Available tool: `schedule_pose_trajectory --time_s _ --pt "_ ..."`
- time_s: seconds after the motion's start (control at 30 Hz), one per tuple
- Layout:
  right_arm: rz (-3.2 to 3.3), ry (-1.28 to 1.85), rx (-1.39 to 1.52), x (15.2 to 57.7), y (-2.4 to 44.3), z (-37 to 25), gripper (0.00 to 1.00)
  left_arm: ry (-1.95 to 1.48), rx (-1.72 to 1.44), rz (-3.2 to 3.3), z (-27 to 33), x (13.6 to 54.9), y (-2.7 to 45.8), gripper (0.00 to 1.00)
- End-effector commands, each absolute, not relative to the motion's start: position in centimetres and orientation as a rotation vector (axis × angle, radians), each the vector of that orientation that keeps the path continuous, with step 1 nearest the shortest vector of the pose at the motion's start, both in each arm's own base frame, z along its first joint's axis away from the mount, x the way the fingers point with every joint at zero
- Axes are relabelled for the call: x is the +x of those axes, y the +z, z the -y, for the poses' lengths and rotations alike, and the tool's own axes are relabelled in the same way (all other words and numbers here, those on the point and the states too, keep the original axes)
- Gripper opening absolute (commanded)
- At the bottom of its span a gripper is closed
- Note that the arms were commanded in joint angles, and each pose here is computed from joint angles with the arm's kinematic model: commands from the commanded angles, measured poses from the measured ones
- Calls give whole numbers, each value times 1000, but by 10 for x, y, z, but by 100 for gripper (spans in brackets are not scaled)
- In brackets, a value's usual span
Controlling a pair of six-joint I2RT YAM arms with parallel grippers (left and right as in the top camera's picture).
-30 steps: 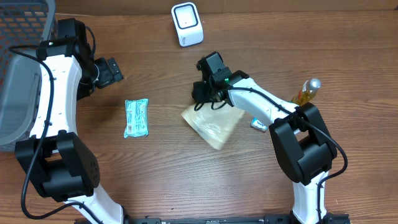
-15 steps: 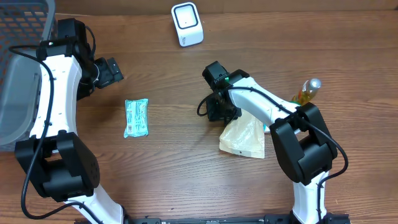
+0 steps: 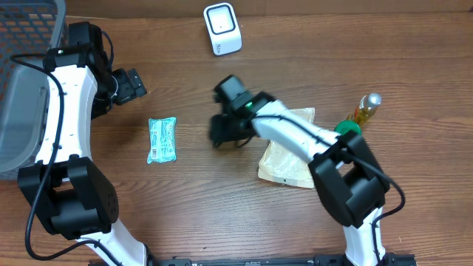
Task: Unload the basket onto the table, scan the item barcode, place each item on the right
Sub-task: 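Lower the pouch to the table center and open the right gripper, then grasp the light-green wipes pack with the right gripper and drag it left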
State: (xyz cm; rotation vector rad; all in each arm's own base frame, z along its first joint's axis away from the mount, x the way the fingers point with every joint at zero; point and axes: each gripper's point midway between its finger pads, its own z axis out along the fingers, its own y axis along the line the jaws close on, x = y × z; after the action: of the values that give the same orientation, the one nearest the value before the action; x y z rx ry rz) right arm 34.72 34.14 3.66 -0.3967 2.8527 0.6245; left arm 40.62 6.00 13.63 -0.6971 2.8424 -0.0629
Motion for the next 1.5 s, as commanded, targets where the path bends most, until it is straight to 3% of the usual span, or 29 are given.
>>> schedule_pose_trajectory --time_s 0.0,0.23,0.47,0.8,1.0,1.23,1.47 --pt "-2682 776 -508 345 69 -393 56 -55 -699 -2846 -58 406 135 99" --pt "-2379 808 -535 356 107 -452 51 -55 -699 -2846 -58 406 135 100" --pt "-2358 709 -465 354 102 -455 64 -56 -699 -2846 -58 406 135 100" --pt "-2355 743 -479 358 73 -468 65 -55 -699 -2846 -58 406 135 100" --pt "-2401 804 -462 354 46 -476 63 -56 -699 -2846 -58 406 135 100" --pt "-2422 796 -454 353 37 -475 48 -55 -699 -2846 -58 406 135 100" --pt "-2469 768 -448 350 9 -472 47 -55 -699 -2846 -58 406 135 99"
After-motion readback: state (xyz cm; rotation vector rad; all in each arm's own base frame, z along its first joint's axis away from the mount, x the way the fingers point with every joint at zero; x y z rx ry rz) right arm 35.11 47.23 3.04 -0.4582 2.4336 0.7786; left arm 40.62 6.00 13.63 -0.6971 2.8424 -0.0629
